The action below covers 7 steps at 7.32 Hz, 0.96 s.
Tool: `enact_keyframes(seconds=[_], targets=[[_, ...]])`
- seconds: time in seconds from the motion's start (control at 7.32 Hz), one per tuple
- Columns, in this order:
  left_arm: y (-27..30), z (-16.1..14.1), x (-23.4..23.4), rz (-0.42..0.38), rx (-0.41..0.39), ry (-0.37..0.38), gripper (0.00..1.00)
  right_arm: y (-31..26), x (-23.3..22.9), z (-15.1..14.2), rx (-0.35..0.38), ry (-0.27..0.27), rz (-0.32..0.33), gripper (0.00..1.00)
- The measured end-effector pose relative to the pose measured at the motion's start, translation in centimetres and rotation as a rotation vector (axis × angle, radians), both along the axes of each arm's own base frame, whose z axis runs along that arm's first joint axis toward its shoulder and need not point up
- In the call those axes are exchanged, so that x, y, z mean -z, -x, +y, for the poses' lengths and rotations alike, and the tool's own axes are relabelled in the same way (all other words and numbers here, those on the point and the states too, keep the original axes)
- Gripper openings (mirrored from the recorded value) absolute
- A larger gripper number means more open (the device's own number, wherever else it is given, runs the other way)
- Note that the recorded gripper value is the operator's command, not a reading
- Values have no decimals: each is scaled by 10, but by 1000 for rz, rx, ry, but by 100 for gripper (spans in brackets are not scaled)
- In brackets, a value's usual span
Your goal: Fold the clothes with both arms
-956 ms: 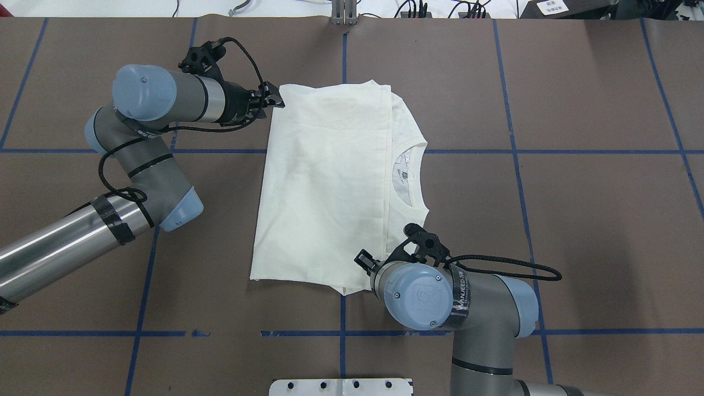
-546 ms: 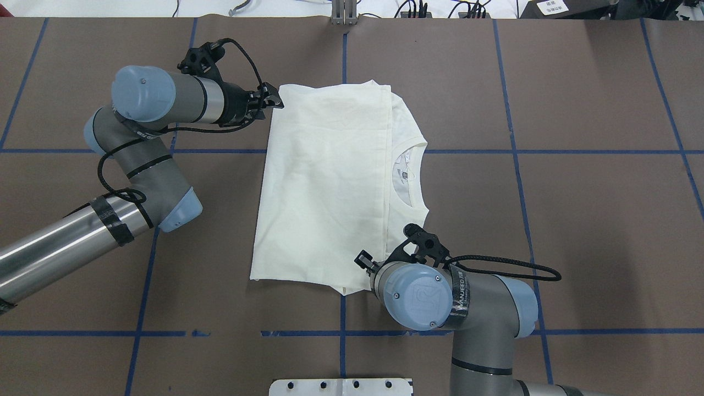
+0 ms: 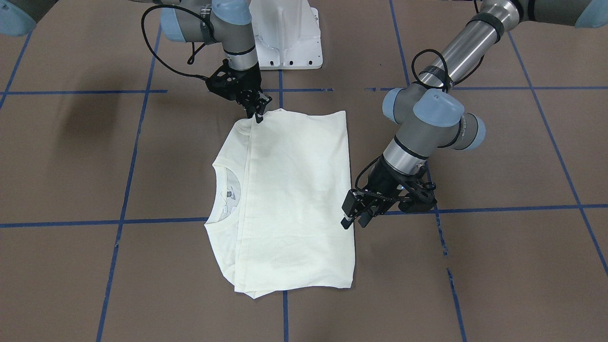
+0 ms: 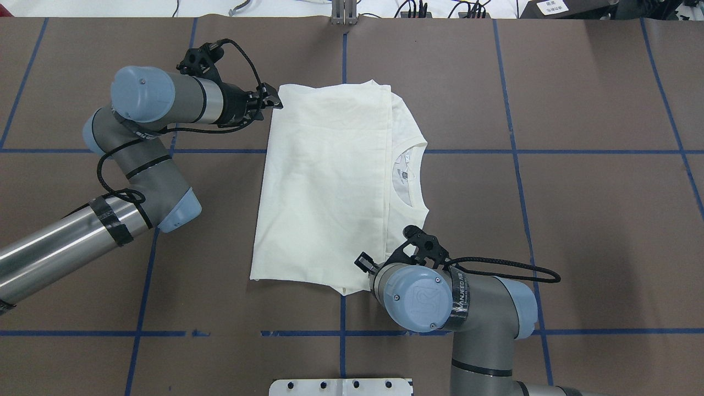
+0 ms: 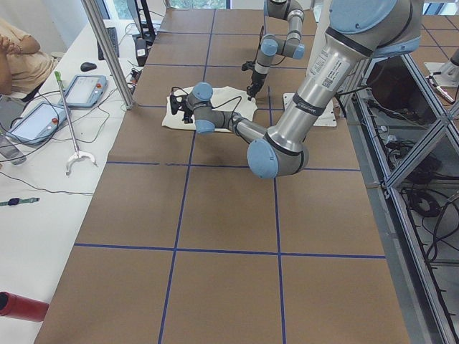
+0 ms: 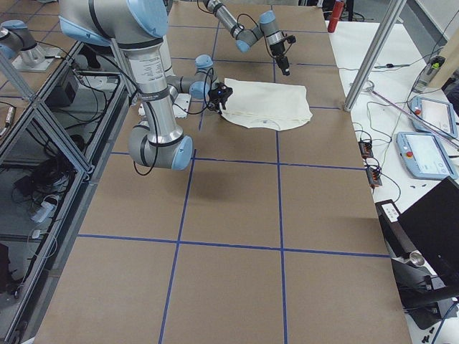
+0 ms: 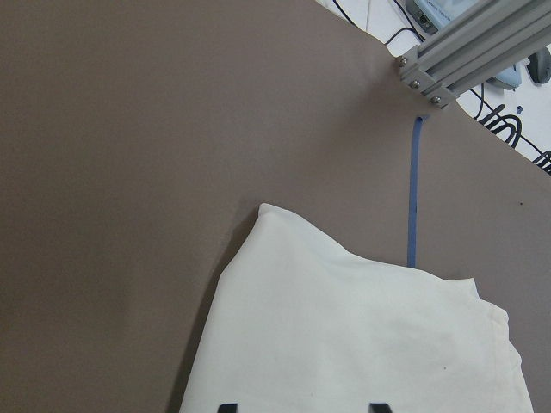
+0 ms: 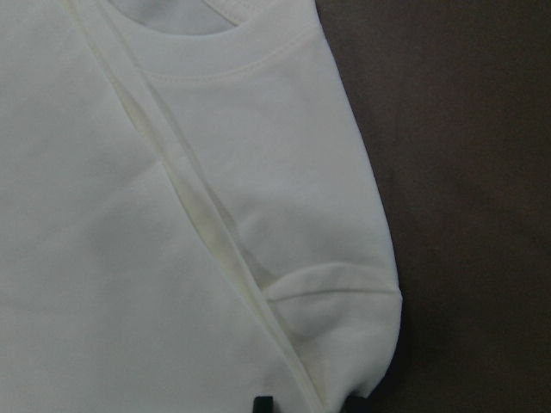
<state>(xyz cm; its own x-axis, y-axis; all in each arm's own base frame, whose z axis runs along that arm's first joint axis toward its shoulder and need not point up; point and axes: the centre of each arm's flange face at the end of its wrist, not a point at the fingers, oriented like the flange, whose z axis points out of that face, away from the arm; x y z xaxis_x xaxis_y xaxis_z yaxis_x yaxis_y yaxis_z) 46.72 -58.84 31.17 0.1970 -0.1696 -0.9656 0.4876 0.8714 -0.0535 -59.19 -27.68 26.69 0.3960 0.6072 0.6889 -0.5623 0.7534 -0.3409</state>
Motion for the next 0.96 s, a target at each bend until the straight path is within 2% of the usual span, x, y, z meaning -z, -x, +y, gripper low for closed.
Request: enact_keyframes(seconds=[0.68, 0.96], targets=[[0, 1, 0, 0, -1, 1, 61, -11, 10, -2, 2, -11, -25, 0], [3, 6, 8, 23, 0, 12, 61, -23, 8, 0, -3, -12, -31, 0]])
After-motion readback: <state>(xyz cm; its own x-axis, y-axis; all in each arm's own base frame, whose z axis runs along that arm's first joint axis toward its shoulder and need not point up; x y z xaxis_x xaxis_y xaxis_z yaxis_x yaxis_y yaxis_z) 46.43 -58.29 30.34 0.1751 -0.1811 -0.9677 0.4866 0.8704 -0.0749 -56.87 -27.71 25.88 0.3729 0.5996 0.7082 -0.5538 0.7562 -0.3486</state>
